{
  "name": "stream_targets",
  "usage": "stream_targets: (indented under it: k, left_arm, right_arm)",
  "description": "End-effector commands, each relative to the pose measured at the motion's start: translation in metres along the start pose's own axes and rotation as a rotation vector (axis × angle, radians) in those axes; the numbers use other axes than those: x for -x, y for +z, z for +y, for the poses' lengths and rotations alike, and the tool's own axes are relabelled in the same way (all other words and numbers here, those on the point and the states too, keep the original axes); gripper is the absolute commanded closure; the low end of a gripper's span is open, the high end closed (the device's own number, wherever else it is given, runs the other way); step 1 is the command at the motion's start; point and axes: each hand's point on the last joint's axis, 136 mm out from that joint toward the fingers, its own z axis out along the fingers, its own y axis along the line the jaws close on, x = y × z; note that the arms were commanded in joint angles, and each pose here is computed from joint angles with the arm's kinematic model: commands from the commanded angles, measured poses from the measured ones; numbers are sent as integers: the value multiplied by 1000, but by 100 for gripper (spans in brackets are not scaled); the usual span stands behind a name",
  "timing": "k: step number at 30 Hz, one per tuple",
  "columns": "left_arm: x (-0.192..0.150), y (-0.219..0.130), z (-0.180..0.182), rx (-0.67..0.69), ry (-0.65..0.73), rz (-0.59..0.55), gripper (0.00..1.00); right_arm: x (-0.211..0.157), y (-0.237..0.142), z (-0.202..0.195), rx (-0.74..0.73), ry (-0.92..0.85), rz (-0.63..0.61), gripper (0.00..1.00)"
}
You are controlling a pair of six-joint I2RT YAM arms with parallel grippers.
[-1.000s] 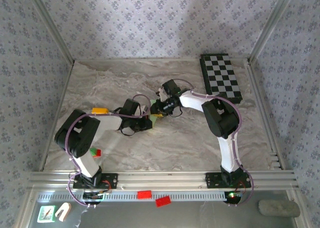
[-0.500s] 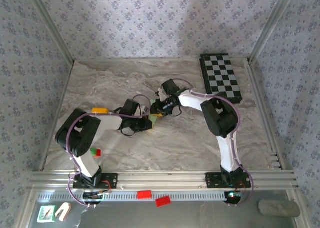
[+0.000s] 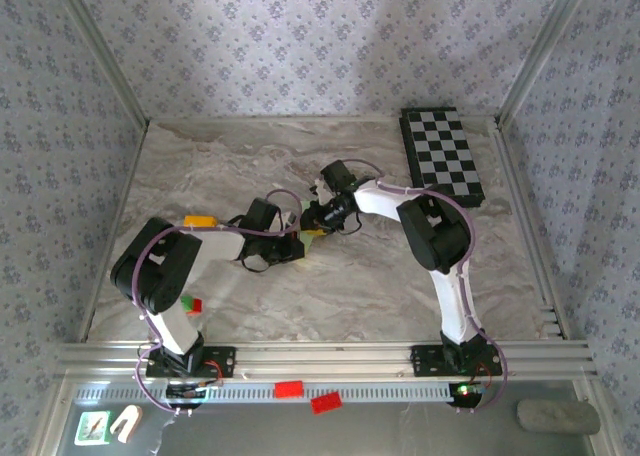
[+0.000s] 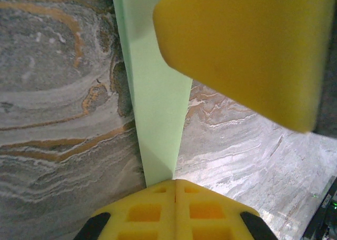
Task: Fold a paper plane with a square sheet of paper (pick it up from the middle)
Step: Fold the wing for the fifth time at the center of the table.
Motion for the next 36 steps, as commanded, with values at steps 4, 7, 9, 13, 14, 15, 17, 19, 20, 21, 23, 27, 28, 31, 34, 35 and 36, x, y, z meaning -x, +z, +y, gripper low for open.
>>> stream_targets:
  k: [4, 7, 9, 13, 14, 15, 17, 19, 20, 21, 23, 27, 28, 31, 34, 35, 36]
  left_arm:
    - [4, -12, -13, -15, 20, -23, 93]
    - [14, -22, -24, -36, 18, -75, 91]
    - [20, -26, -29, -54, 0, -108, 90]
    - [25, -25, -29, -67, -63, -140, 91]
    - [25, -24, -27, -58, -75, -142, 91]
    - [25, -22, -25, -48, -88, -143, 92]
    - [24, -19, -21, -32, -111, -134, 93]
    - [23, -15, -16, -20, -134, -123, 94]
    - [23, -14, -15, -16, -141, -121, 94]
    - [23, -12, -13, -12, -150, -117, 94]
    - [22, -9, -11, -11, -164, -106, 95]
    - [19, -4, -7, 5, -184, -90, 96]
    - [19, -4, -5, 17, -191, -90, 96]
    - [14, -3, 3, 52, -213, -68, 96]
    - [6, -2, 10, 89, -234, -38, 96]
    - [5, -2, 11, 97, -234, -33, 96]
    - [1, -3, 13, 109, -236, -21, 96]
  right_arm:
    - [-18, 12, -30, -116, 34, 58, 71]
    - [-21, 13, -34, -123, 61, 53, 73]
    - [-20, 12, -34, -117, 86, 42, 73]
    - [-19, 10, -32, -104, 133, 14, 75]
    - [-18, 9, -31, -100, 164, 6, 75]
    - [-17, 9, -29, -94, 175, 0, 75]
    - [-17, 8, -27, -87, 198, -4, 76]
    - [-17, 8, -27, -86, 210, -5, 76]
    - [-16, 8, -27, -85, 214, -8, 76]
    - [-15, 7, -27, -83, 217, -10, 76]
    - [-16, 7, -28, -82, 225, -8, 76]
    - [-16, 8, -28, -76, 230, -6, 76]
    - [-16, 8, -28, -77, 233, -5, 76]
    - [-16, 8, -29, -78, 235, -4, 77]
    - [-16, 9, -32, -84, 241, -2, 77]
    - [-17, 9, -32, -85, 242, -1, 76]
    - [-17, 10, -33, -88, 245, 1, 76]
